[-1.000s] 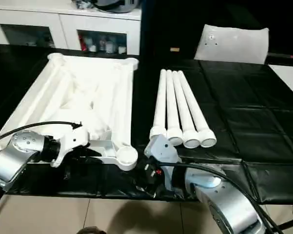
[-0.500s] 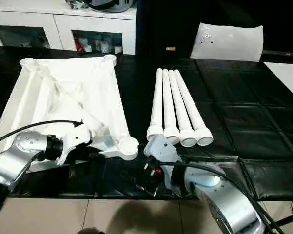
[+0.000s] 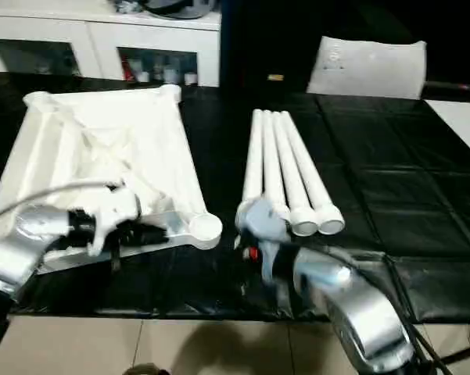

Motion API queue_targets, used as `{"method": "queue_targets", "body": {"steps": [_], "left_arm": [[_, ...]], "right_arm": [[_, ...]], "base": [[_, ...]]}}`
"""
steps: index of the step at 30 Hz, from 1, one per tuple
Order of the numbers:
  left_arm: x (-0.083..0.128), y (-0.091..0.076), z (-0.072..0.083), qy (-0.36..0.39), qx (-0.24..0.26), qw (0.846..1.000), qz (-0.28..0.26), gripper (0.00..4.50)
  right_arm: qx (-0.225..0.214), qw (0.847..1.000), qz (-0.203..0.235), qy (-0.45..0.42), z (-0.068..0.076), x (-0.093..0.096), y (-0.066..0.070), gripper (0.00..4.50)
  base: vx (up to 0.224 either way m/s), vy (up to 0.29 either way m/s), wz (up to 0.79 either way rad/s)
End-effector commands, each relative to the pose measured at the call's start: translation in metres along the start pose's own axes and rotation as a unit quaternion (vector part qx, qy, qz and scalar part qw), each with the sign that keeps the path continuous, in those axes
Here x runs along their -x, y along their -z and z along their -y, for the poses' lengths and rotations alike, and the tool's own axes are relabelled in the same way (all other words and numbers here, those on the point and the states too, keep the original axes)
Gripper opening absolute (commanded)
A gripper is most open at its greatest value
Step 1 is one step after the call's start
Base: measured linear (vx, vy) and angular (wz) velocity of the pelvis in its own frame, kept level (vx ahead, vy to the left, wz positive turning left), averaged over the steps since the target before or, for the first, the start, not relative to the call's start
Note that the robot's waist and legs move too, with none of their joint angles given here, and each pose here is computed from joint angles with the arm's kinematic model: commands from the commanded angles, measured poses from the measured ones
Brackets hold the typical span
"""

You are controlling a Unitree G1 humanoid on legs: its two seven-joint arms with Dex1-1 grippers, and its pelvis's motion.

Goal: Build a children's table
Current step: Move table base

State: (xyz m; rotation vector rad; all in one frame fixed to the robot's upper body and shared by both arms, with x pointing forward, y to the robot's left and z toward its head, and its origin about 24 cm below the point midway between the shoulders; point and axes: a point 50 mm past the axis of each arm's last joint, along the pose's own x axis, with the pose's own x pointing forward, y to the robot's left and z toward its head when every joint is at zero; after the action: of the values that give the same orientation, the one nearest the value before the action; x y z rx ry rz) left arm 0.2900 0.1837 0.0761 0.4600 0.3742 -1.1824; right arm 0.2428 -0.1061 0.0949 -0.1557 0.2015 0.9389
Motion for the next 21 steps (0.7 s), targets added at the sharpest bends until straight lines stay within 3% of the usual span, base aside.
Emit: {"method": "queue_targets", "body": {"steps": [1, 4, 6, 11, 16, 17, 21], "left_arm": [[0.006, -0.006, 0.002, -0.008, -0.001, 1.0, 0.017, 1.09], [0.014, -0.011, 0.008, -0.019, 0.001, 0.999, 0.034, 1.3], [0.021, -0.015, 0.014, -0.041, 0.005, 0.998, 0.047, 1.44], [0.031, -0.023, 0.02, -0.096, 0.019, 0.993, 0.059, 1.86], [0.031, -0.037, 0.032, -0.125, 0.035, 0.988, 0.083, 2.1], [0.03, -0.037, 0.032, -0.125, 0.035, 0.988, 0.083, 2.34], [0.029, -0.04, 0.038, -0.133, 0.044, 0.987, 0.078, 2.49]], "right_arm": [[0.036, 0.997, 0.0, 0.066, 0.014, -0.004, -0.001, 4.5], [0.035, 0.993, -0.025, 0.11, 0.026, -0.014, 0.0, 4.5], [0.003, 0.989, -0.035, 0.145, 0.037, -0.025, -0.005, 4.5], [-0.051, 0.981, -0.039, 0.182, 0.05, -0.047, -0.015, 4.5], [-0.05, 0.972, -0.058, 0.221, 0.064, -0.076, -0.023, 4.5], [-0.052, 0.972, -0.06, 0.223, 0.065, -0.077, -0.023, 4.5], [-0.068, 0.952, -0.072, 0.289, 0.081, -0.091, -0.024, 4.5]], "base": [[0.0, 0.0, 0.0], [0.0, 0.0, 0.0], [0.0, 0.0, 0.0], [0.0, 0.0, 0.0], [0.0, 0.0, 0.0], [0.0, 0.0, 0.0], [0.0, 0.0, 0.0]]}}
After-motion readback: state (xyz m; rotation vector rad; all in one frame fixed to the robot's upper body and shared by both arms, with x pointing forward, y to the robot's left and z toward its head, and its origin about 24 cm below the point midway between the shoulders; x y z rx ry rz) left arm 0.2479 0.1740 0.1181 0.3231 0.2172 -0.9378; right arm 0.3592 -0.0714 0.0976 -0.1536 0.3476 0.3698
